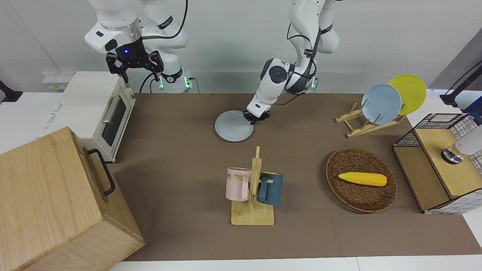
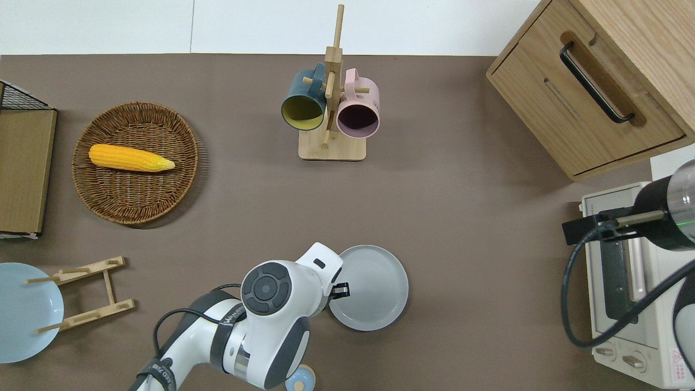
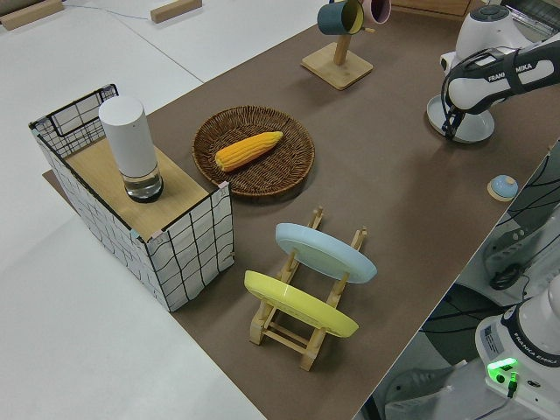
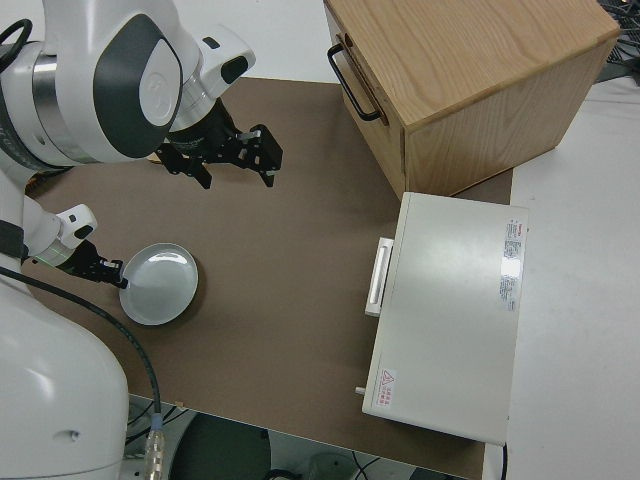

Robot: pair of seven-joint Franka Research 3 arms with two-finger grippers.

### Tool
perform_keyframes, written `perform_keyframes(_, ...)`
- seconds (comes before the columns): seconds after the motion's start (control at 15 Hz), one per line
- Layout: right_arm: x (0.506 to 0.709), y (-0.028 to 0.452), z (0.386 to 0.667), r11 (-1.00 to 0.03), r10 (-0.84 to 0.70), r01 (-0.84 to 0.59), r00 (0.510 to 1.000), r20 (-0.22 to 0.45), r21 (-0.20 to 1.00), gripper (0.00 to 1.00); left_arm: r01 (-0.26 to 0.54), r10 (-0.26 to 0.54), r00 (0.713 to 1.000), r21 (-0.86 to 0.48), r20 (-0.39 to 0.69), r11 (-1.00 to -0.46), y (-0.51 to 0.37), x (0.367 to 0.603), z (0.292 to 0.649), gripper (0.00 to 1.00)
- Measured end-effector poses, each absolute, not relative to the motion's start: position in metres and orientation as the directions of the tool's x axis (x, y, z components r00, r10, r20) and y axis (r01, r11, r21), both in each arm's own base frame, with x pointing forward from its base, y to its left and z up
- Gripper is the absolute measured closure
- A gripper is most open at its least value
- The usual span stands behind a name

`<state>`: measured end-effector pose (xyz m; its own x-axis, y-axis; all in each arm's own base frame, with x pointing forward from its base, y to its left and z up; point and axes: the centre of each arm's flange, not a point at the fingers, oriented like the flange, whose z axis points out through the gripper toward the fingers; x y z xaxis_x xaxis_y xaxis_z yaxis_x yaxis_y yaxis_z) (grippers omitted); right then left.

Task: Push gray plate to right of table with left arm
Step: 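Push the gray plate across the table away from the left arm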

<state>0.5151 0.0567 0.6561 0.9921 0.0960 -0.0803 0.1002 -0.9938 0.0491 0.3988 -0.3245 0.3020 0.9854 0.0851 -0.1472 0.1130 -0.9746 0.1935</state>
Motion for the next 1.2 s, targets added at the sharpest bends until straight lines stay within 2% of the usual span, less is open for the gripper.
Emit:
perform_keyframes(0.2,0.515,0.057,0.656,-0.994,0.096,0.1,0.992,-0.08,0.049,0.0,0.162,0.131,0.98,0.218,-0.148,-0.963,-0.368,0.388,0.304,0.97)
perform_keyframes(0.8,0.515,0.057,0.656,-0.994,0.096,0.1,0.992,-0.08,0.049,0.0,0.194,0.158,0.976,0.276,-0.147,-0.941,-0.437,0.379,0.299,0.95)
perform_keyframes(0.87,0.515,0.057,0.656,-0.994,0.096,0.1,0.992,-0.08,0.049,0.0,0.194,0.158,0.976,0.276,-0.15,-0.941,-0.439,0.379,0.298,0.87)
perform_keyframes(1.07,0.515,0.057,0.656,-0.994,0.096,0.1,0.992,-0.08,0.049,0.0,0.178,0.145,0.98,0.266,-0.139,-0.947,-0.439,0.382,0.293,0.52)
perform_keyframes(1.2,0.515,0.057,0.656,-0.994,0.096,0.1,0.992,-0.08,0.049,0.0,0.131,0.107,0.987,0.22,-0.12,-0.967,-0.432,0.387,0.293,0.28)
